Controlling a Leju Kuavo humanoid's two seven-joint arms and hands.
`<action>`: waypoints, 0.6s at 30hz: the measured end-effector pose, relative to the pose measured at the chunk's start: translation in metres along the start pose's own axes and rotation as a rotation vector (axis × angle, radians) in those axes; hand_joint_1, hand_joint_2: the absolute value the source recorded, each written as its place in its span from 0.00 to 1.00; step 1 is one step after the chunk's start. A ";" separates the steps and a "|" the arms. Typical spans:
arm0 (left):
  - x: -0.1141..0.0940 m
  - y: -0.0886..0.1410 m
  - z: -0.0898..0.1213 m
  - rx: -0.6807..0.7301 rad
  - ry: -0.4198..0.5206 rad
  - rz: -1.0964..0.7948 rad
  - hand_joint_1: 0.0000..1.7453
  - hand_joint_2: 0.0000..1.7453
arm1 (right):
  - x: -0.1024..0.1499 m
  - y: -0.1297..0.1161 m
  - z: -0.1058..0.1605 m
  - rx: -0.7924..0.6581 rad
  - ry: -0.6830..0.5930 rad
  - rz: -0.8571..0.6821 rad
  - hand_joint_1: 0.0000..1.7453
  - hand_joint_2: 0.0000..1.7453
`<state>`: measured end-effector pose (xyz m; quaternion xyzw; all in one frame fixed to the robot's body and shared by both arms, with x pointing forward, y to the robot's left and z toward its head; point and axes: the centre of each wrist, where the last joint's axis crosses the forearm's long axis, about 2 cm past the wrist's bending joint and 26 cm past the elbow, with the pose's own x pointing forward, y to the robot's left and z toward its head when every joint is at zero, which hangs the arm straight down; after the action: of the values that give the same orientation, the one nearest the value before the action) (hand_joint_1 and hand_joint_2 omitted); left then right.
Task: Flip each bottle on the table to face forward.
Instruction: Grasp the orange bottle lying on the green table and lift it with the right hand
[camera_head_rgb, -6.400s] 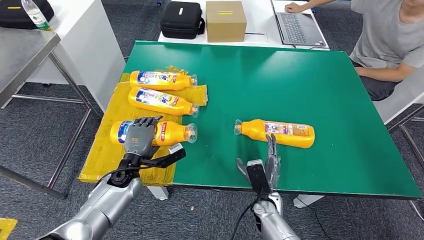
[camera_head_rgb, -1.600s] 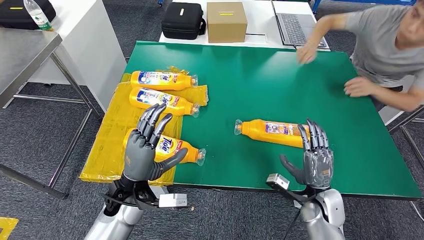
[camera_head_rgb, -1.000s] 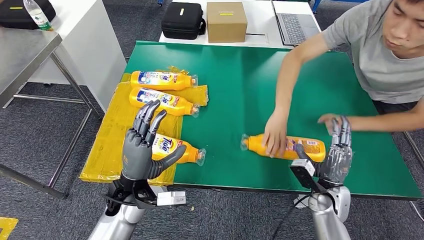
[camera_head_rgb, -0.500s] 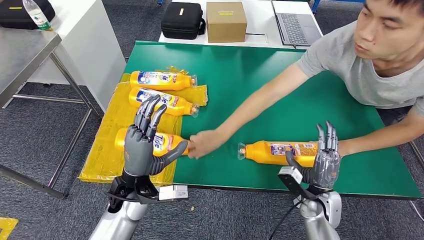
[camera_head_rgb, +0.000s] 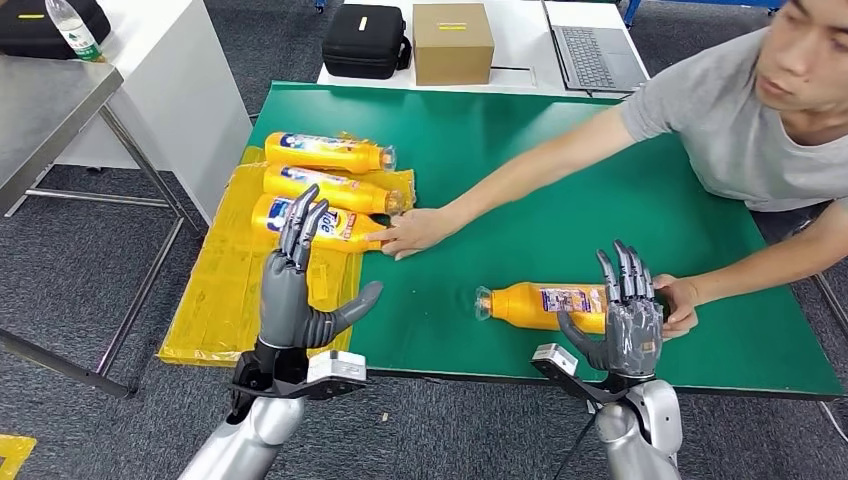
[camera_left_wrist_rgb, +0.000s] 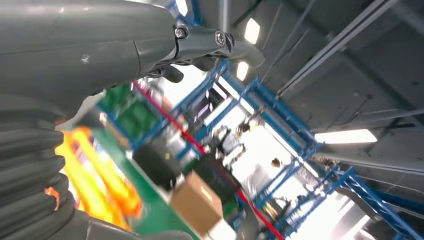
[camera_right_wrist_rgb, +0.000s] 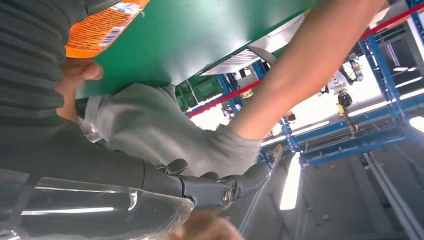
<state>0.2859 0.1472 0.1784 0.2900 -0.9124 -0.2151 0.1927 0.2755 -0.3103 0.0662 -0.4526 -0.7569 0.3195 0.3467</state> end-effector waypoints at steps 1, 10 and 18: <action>0.002 -0.002 0.000 -0.009 -0.005 0.016 0.00 1.00 | 0.000 0.000 0.000 0.009 -0.010 0.014 0.00 1.00; 0.004 -0.007 0.008 -0.069 -0.038 0.038 0.00 1.00 | -0.004 -0.003 -0.003 0.139 0.114 0.201 0.00 1.00; 0.003 -0.006 0.011 -0.088 -0.049 0.030 0.00 1.00 | -0.005 -0.003 0.000 0.200 0.044 0.246 0.00 1.00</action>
<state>0.2812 0.1446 0.1669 0.2621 -0.9108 -0.2592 0.1860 0.2763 -0.3164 0.0677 -0.5121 -0.6523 0.4233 0.3649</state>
